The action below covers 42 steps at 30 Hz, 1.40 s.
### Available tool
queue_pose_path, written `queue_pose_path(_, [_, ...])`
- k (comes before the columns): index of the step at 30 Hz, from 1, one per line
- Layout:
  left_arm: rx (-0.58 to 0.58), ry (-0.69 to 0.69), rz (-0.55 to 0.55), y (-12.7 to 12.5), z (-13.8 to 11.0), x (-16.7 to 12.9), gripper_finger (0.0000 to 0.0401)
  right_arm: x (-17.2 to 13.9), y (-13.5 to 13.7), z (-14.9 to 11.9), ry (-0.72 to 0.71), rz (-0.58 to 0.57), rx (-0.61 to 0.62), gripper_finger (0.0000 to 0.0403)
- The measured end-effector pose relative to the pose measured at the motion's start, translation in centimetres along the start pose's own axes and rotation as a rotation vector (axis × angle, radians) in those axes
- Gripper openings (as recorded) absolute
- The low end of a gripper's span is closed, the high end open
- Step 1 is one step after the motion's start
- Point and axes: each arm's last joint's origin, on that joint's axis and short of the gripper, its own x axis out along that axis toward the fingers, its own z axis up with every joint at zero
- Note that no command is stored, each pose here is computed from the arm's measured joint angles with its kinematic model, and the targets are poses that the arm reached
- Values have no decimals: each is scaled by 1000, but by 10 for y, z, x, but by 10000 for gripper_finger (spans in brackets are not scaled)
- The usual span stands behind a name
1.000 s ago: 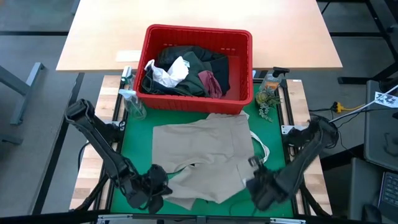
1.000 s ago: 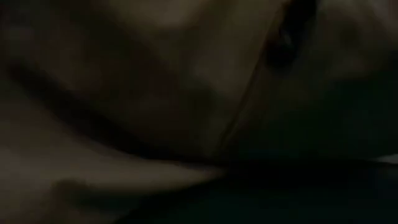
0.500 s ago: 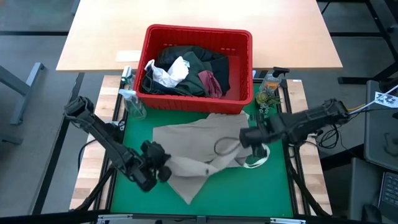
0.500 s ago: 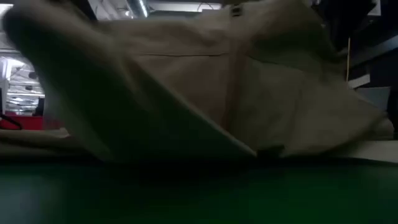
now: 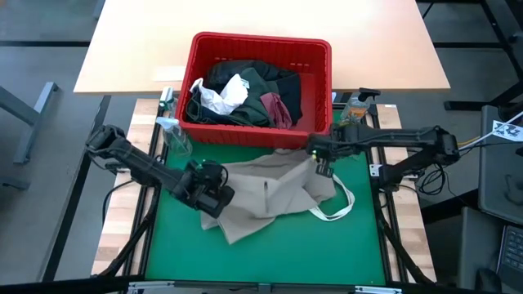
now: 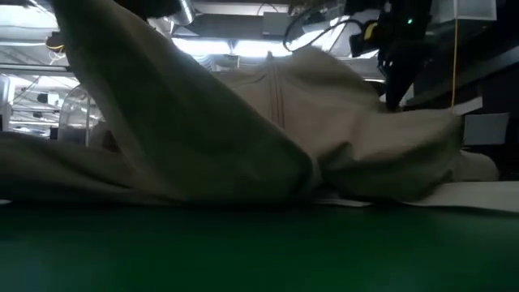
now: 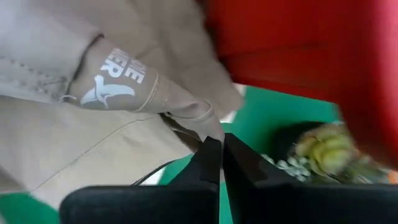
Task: Fold laundry
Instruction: Fold the brown shorts
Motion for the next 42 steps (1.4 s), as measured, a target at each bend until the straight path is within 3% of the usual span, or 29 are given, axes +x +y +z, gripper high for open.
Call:
queue_pose_path(6, [-43, 28, -8, -1, 4, 4, 0, 3, -12, 1, 16, -38, 58, 4])
queue_pose_path(14, [-75, 48, -356, -35, -6, -18, 0, 0, 0, -7, 100, 182, -34, 3])
queue_pose_path(20, [-131, 39, -537, -37, -15, -53, 0, -17, 10, -25, 133, 312, -117, 3])
queue_pose_path(31, [-235, 35, -869, -34, -17, -107, 0, -67, 20, -66, -4, 611, -232, 3])
queue_pose_path(42, [-255, 26, -987, -15, -5, -129, 0, -99, 1, -98, -219, 681, -150, 3])
